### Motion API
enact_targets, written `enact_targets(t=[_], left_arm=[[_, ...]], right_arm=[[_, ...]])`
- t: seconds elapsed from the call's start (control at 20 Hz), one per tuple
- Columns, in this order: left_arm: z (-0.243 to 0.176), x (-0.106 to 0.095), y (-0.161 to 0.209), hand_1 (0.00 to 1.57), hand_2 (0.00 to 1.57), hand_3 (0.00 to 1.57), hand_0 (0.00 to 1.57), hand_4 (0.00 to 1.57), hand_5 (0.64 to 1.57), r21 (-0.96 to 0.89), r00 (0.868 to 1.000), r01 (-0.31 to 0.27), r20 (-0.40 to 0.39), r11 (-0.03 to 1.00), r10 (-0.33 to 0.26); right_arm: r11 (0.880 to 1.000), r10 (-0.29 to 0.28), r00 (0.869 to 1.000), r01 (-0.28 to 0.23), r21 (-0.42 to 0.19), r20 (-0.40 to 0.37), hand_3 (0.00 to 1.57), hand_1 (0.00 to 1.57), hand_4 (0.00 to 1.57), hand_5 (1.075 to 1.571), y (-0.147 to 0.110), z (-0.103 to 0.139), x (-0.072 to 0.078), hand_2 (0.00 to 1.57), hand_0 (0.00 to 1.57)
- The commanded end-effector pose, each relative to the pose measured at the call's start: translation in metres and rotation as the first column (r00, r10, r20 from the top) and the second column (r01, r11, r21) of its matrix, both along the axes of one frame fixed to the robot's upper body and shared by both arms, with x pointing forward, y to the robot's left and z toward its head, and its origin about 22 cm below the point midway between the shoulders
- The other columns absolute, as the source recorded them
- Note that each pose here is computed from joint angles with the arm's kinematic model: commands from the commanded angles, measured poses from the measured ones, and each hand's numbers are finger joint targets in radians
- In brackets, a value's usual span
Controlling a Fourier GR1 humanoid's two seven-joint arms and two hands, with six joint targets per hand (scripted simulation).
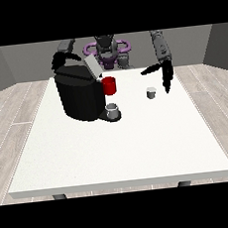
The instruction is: Insert the coffee pod into the coffee machine and close the lid
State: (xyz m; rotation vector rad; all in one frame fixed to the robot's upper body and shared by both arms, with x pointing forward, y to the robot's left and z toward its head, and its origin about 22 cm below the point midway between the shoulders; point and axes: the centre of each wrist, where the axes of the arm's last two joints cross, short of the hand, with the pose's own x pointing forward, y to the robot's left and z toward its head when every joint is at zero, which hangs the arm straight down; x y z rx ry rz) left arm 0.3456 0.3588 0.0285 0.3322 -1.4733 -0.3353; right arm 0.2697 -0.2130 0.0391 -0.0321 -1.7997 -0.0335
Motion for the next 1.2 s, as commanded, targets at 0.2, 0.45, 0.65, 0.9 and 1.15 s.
enact_targets(t=[0.2,0.45,0.65,0.9,1.15], left_arm=[[-0.019,0.010,-0.028,0.00,0.37,0.00,0.00,0.00,1.571,0.120,0.992,0.071,-0.110,0.990,-0.057],[-0.012,0.011,0.008,0.65,0.72,0.35,0.65,0.00,1.571,0.163,0.995,0.020,-0.099,0.986,-0.004],[-0.003,0.018,0.008,0.62,0.74,0.48,0.62,0.00,1.571,0.262,0.999,0.028,-0.052,0.965,-0.014],[-0.004,0.026,0.001,0.57,0.70,0.41,0.57,0.00,1.571,0.351,0.997,0.044,-0.075,0.935,-0.019],[-0.020,0.022,-0.002,0.67,0.81,0.55,0.67,0.00,1.571,0.417,0.998,0.036,-0.056,0.908,-0.014]], right_arm=[[0.998,-0.056,0.992,0.054,-0.016,-0.113,0.00,0.00,0.39,1.571,0.004,-0.017,0.006,0.00,0.00],[0.998,-0.045,0.995,0.041,-0.044,-0.086,0.00,0.00,0.41,1.571,0.003,-0.006,0.015,0.00,0.00],[0.997,-0.054,0.997,0.051,-0.055,-0.048,0.00,0.00,0.42,1.571,-0.009,0.000,0.028,0.00,0.00],[0.998,-0.041,0.997,0.037,-0.060,-0.059,0.00,0.00,0.39,1.571,0.017,-0.012,0.021,0.00,0.00],[0.999,-0.022,0.993,0.017,-0.044,-0.112,0.00,0.00,0.43,1.571,0.011,0.008,0.028,0.00,0.00]])
